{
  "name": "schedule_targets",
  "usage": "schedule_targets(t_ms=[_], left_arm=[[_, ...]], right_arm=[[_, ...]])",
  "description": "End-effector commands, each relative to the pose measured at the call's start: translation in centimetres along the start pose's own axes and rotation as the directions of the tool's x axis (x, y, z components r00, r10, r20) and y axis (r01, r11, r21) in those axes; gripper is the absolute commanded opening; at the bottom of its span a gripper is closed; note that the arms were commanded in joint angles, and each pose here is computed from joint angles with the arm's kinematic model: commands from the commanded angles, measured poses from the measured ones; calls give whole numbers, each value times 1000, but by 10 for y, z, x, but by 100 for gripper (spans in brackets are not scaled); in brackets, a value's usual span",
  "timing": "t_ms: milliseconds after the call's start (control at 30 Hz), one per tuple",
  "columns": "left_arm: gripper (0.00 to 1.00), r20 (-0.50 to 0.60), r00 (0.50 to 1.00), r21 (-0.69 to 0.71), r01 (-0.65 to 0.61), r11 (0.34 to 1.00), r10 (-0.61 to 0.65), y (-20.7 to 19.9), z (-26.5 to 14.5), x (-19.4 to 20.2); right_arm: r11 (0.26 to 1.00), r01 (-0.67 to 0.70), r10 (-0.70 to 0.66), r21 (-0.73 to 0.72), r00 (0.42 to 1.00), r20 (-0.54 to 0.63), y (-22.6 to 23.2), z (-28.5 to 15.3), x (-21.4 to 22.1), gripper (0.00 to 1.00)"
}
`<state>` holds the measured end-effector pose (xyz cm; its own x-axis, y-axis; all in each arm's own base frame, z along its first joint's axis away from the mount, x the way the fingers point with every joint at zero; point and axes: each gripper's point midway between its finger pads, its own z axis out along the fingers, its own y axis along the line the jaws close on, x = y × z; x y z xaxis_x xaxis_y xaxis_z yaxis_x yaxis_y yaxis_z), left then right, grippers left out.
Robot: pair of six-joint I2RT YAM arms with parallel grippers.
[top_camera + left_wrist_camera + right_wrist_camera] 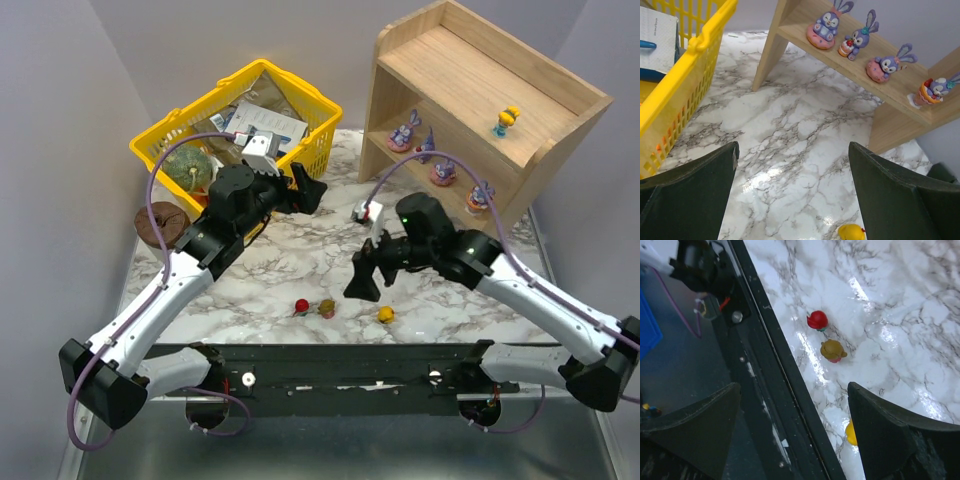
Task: Place and organize the plastic toys onto the shelf
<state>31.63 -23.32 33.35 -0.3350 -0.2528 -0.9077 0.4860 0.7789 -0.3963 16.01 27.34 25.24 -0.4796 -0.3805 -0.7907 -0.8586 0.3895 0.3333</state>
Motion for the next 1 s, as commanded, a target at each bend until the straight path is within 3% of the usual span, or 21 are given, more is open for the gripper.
schedule_targets(t_ms=[0,100,267,600,967], left_arm=[[99,29,1000,-37,12,999,-10,7,-9,-11],[99,31,999,-54,13,998,-12,11,-14,-12],[99,49,999,-71,11,997,-8,15,-27,-27],[99,104,994,-69,-11,998,18,12,-56,-67],[99,107,994,-63,-22,998,28,16,-55,-74]], right_arm=[[982,185,-185,25,983,1,-13,48,3,93],[973,228,-230,-36,972,-52,-14,79,21,93],[961,275,-278,-37,953,-117,-32,115,43,79],[946,316,-324,-73,915,-239,-48,147,94,78],[934,356,-344,-19,888,-306,-70,167,118,77]])
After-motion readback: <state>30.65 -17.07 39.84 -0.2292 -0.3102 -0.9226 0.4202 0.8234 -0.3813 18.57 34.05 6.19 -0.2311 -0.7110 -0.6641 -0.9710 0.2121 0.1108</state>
